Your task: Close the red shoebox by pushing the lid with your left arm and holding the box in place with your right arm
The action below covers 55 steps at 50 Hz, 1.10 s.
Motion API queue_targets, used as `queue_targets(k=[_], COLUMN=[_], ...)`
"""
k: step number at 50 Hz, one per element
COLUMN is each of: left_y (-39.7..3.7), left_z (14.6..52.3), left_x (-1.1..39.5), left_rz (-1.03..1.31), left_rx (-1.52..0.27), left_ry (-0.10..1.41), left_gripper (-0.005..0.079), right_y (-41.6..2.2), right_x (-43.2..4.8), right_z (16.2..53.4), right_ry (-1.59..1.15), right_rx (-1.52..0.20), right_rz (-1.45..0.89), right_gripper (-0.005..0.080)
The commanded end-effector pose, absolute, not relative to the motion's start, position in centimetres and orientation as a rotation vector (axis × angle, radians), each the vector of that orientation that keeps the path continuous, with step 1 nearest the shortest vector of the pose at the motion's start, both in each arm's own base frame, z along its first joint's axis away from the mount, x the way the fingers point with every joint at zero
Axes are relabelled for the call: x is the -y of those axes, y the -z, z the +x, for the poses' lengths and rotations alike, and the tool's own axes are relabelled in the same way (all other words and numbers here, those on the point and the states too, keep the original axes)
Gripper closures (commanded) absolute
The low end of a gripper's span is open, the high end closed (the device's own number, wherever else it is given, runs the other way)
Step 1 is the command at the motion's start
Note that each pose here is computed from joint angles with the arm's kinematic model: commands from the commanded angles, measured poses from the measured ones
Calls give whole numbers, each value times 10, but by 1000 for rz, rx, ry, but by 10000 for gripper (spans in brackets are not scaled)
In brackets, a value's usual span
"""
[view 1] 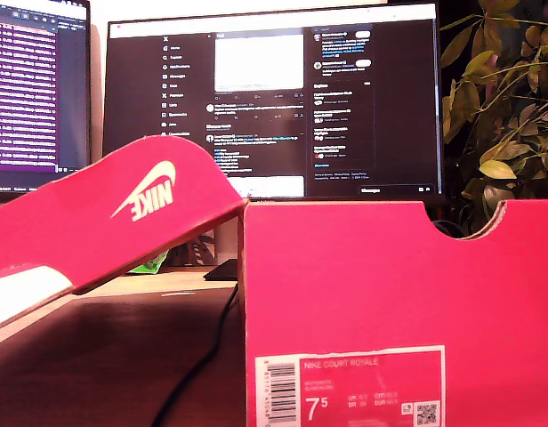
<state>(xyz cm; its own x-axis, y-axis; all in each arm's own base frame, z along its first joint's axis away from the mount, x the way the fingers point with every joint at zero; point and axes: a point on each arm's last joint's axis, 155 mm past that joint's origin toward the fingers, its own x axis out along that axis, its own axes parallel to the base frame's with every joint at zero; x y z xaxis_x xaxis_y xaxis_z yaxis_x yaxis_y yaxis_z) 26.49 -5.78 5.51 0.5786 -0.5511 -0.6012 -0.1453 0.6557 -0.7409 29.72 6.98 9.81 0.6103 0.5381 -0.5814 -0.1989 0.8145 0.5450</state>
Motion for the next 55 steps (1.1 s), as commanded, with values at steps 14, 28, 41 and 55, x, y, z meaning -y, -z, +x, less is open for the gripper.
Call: queue_targets(k=[14, 28, 41, 55], left_y=[-21, -17, -30, -64], left_z=[253, 249, 252, 269], left_x=[72, 90, 117, 132], left_rz=[-943, -969, -981, -978], left_rx=[-1112, -1158, -1157, -1103], left_ry=[328, 398, 512, 637], left_gripper=[762, 762, 761, 762], right_y=[-72, -54, -44, -39], right_x=[-79, -105, -126, -134], right_z=[306, 305, 301, 298], right_ry=[-492, -576, -633, -655], right_rx=[-869, -923, -953, -972], right_rz=[513, 503, 474, 465], right_gripper=[764, 764, 764, 764])
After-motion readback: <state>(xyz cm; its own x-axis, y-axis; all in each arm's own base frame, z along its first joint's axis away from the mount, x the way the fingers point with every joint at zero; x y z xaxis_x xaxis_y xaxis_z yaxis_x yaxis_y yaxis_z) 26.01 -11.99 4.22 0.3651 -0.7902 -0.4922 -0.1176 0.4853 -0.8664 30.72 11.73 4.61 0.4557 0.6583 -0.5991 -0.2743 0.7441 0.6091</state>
